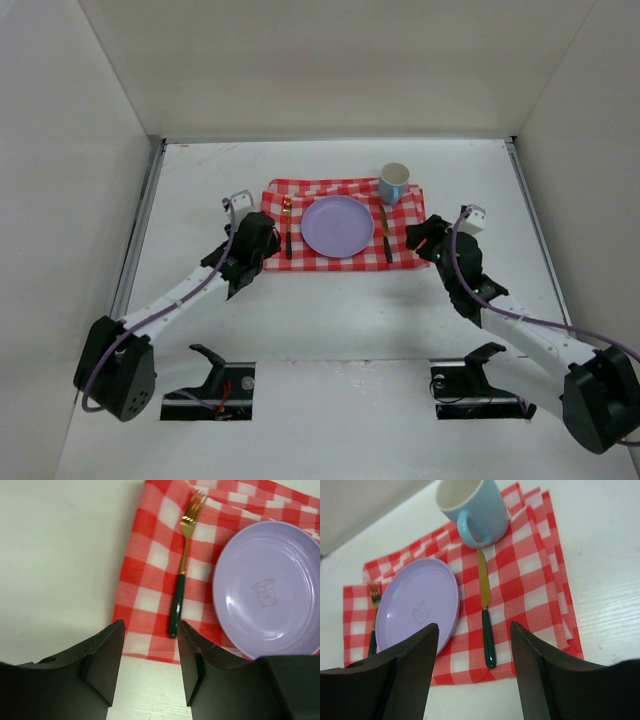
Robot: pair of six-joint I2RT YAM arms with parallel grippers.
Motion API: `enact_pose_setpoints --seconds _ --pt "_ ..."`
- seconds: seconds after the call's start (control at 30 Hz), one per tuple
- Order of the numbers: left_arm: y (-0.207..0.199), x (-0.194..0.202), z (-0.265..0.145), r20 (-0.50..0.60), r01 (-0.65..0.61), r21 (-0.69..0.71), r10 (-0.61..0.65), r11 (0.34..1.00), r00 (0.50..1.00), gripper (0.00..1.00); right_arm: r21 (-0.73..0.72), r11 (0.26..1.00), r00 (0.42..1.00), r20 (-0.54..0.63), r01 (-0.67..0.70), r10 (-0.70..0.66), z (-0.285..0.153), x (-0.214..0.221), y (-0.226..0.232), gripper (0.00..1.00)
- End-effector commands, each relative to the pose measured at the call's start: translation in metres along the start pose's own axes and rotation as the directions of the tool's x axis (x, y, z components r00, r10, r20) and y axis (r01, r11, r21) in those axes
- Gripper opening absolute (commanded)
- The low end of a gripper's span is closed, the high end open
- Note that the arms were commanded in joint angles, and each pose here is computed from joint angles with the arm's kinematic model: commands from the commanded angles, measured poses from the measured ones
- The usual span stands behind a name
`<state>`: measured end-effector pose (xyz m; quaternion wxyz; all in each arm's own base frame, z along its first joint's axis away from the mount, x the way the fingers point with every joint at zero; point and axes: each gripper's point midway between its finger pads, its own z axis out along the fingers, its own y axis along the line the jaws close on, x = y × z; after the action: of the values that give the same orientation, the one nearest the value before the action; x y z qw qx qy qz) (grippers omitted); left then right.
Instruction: Set the dinner table for one person
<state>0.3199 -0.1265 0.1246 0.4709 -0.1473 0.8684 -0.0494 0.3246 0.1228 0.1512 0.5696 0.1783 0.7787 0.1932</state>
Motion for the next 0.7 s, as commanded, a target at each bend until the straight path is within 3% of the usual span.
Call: enact_pose_setpoints --seconds 0.0,0.23,0.67 --pt "0.032 0.018 -0.013 -0.042 0.122 -0.054 -0.125 0.991 0.991 0.44 0.006 0.997 0.985 0.158 -0.073 0.071 -0.009 -0.037 -0.003 0.66" --pt "0.094 0.033 -0.027 -0.011 0.256 -0.158 -0.261 0.954 0.965 0.45 0.033 0.987 0.961 0.237 -0.157 0.145 -0.019 -0.053 -0.024 0.68" --pt "0.105 0.037 -0.030 0.004 0.296 -0.174 -0.299 0.939 0.954 0.44 0.035 0.984 0.963 0.211 -0.177 0.166 -0.013 -0.048 -0.028 0.68"
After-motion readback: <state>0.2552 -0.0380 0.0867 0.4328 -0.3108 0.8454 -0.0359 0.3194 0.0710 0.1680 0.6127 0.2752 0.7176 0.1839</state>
